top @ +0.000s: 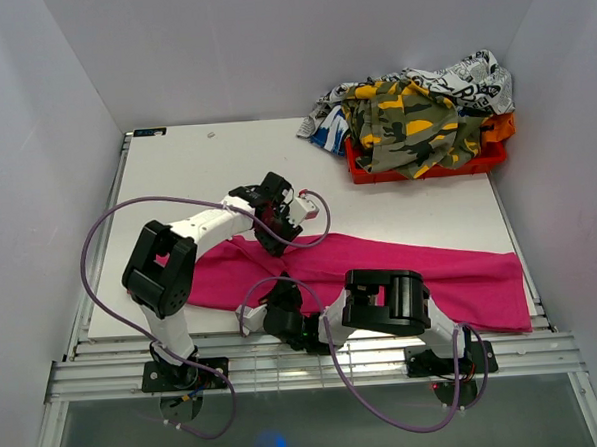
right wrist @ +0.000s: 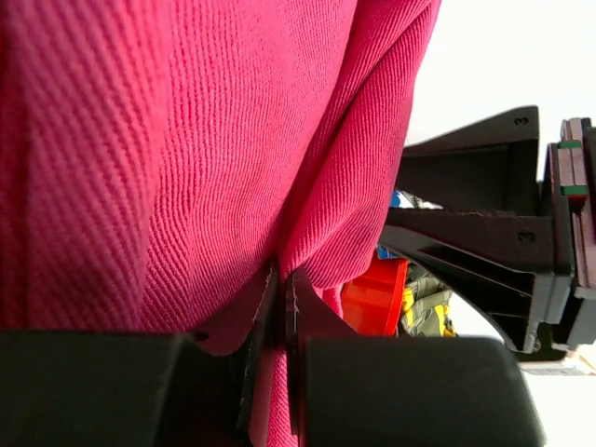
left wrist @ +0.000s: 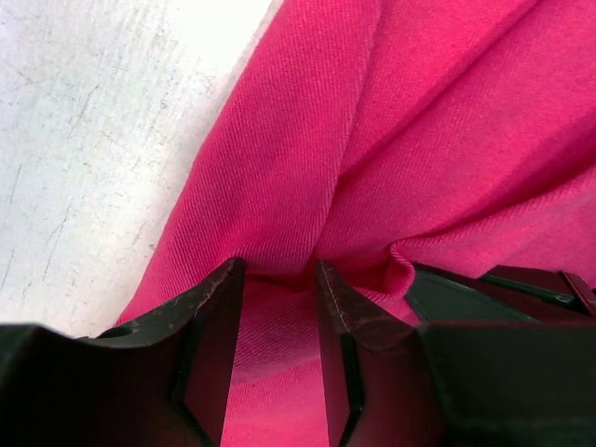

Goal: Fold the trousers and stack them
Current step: Fold the trousers

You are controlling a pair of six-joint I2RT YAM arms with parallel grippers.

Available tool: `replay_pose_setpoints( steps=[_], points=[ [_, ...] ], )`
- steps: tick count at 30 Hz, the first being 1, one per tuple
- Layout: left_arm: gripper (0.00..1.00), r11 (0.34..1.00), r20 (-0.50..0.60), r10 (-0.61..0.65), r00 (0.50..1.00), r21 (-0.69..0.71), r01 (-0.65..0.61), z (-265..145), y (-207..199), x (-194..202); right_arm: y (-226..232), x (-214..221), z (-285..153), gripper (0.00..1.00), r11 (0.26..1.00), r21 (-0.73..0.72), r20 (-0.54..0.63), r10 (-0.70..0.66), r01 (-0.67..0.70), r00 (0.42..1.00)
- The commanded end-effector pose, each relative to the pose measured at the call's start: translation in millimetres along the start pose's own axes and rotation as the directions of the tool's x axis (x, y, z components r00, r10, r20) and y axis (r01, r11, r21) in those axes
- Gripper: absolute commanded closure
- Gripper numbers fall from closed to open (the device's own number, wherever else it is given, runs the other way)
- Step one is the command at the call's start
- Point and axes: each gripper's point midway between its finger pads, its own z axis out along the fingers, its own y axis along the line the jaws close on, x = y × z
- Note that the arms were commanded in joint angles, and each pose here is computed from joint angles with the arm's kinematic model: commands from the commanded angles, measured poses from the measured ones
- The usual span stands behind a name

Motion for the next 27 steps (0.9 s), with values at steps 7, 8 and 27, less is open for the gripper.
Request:
replay_pose_setpoints(
  steps=[7,8,27],
  points=[
    [0.45,0.995,-0.078,-0.021,0.997,-0.099,0.013,22,20,15,121,40,-15,0.92,0.896,-0.342,0.032,-0.290,0.283,0.957],
    [0.47,0.995,-0.081,-0.022,0.996,-0.103,0.013,22,21,16,122,41,-15,0.92,0.894,-0.346,0.030,-0.293,0.285,0.956],
    [1.00,0.952,0.041,0.051,0.998,-0.304,-0.037,-47,82,-52,124,42,-15,0.10,0.891,-0.360,0.009,-0.292,0.276,0.956]
  ],
)
